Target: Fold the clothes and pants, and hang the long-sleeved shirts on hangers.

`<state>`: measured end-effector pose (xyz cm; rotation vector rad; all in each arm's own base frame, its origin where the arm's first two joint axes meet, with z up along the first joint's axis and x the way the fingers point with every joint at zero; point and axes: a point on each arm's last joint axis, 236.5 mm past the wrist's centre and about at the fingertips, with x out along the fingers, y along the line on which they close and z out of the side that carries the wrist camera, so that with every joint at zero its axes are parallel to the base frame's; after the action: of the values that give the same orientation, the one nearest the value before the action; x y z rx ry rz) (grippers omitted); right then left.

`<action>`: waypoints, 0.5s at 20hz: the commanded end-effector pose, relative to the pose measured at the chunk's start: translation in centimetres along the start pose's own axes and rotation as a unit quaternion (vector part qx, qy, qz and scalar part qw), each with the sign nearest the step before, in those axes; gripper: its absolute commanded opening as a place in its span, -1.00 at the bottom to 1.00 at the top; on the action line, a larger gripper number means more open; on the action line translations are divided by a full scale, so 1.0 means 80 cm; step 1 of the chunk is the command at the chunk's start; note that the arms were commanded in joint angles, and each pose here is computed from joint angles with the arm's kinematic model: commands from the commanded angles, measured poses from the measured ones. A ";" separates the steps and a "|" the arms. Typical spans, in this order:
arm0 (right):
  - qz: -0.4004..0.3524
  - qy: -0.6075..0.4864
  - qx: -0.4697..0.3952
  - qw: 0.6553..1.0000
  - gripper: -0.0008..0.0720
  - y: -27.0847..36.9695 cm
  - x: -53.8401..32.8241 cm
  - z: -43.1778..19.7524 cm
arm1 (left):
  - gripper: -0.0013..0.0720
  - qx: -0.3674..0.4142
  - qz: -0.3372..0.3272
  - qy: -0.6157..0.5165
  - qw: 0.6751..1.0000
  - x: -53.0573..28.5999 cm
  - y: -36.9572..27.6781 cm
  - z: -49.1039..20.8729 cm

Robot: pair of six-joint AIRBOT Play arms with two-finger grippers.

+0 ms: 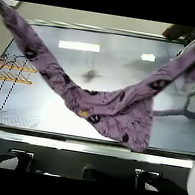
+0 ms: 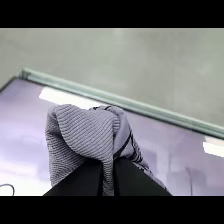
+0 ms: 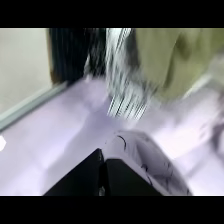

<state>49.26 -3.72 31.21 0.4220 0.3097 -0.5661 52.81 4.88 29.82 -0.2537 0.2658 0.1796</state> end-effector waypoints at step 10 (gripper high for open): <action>0.086 0.421 -0.155 0.890 0.20 -0.019 0.108 -0.291 | 0.74 -0.133 -0.030 0.377 0.916 0.078 0.003 -0.297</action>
<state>54.60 2.60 6.82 0.5208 1.0482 -0.2389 54.76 2.02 6.50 -0.4951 0.8994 0.1762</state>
